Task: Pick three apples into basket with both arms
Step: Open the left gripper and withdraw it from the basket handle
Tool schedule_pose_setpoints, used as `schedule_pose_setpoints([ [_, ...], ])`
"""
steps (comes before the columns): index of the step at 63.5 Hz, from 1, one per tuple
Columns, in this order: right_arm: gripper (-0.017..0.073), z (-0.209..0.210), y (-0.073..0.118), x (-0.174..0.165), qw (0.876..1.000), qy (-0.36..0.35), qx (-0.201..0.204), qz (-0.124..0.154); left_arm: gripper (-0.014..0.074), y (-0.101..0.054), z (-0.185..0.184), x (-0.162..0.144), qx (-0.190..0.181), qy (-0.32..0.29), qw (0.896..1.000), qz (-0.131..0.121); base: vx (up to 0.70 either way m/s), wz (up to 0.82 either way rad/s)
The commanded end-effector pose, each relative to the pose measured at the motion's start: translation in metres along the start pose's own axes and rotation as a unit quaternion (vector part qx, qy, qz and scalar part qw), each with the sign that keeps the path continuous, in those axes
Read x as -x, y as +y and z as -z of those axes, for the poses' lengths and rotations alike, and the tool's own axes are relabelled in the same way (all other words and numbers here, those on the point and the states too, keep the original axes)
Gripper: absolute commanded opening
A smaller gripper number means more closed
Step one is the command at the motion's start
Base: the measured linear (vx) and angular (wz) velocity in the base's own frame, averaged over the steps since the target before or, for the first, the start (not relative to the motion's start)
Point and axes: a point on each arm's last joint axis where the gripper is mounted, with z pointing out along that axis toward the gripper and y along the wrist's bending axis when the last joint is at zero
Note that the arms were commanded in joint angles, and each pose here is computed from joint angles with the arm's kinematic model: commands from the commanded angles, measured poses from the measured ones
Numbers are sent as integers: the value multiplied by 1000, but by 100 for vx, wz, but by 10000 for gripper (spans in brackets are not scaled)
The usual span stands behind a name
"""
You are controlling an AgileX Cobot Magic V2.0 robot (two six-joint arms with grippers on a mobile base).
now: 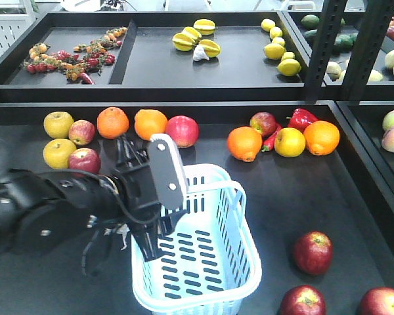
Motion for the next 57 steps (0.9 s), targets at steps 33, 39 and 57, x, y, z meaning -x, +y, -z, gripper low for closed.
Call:
schedule_pose_setpoints([
  [33,-9,1,0,3,999,-35,1,4,544,32,148,11,79,-72,960,258,0,0],
  [39,-9,1,0,3,999,-35,1,4,544,43,167,-2,123,-67,939,315,0,0],
  [57,-9,1,0,3,999,-35,1,4,544,54,205,-39,230,10,883,408,0,0],
])
